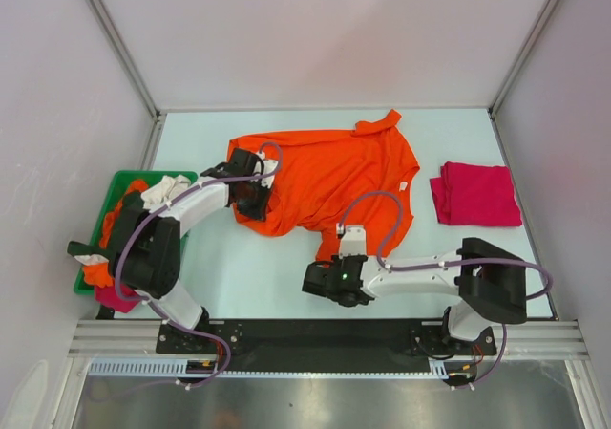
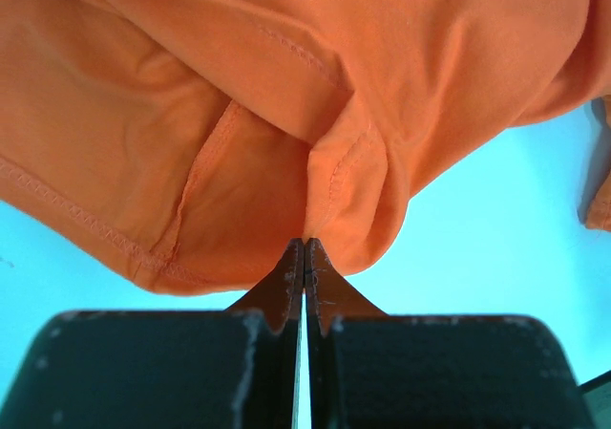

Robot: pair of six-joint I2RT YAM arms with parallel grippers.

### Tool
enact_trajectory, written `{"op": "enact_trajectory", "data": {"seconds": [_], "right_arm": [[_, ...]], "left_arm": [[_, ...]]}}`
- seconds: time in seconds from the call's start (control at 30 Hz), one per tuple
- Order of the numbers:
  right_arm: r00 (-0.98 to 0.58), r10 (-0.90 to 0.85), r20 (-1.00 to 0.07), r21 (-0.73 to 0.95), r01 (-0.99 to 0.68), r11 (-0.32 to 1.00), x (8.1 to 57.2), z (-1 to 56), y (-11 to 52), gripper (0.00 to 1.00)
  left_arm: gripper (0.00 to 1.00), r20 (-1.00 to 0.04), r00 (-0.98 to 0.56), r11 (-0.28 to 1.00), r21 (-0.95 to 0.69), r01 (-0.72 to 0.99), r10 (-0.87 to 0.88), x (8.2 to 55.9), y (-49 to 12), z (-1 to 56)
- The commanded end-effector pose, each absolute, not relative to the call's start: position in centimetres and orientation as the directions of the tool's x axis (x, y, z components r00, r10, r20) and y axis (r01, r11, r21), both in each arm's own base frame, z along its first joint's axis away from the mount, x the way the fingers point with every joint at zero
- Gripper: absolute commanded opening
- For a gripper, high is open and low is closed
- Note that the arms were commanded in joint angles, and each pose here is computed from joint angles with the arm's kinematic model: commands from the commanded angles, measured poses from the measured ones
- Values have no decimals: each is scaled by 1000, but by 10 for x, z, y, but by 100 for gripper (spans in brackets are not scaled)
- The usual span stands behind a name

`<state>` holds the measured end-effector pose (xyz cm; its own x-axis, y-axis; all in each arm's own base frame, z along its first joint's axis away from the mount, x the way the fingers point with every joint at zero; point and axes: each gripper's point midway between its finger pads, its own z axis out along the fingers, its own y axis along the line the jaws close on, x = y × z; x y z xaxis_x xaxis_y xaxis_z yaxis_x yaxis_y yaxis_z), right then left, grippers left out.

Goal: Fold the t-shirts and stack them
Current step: Flatten out the tshirt

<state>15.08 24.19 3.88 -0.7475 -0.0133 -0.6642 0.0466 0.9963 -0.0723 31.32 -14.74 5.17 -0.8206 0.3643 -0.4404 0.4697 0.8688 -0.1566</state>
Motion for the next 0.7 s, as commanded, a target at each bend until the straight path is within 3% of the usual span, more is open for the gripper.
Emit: {"op": "enact_trajectory", "data": {"seconds": [0.0,0.33,0.67], "right_arm": [[-577,98,-811,2,164,986,192,125,224,0],[-268,202,-942,113,314,943,276,305,108,0],[-69,164,-984,138,285,949,290,424,58,0]], "left_arm": [[0,-575,-761,886,-125,446,302,338,-135,116],[0,-770,-600,918,-49,394,216,355,-87,257],[0,-930,-339,962,46,270,140,317,-38,395]]}}
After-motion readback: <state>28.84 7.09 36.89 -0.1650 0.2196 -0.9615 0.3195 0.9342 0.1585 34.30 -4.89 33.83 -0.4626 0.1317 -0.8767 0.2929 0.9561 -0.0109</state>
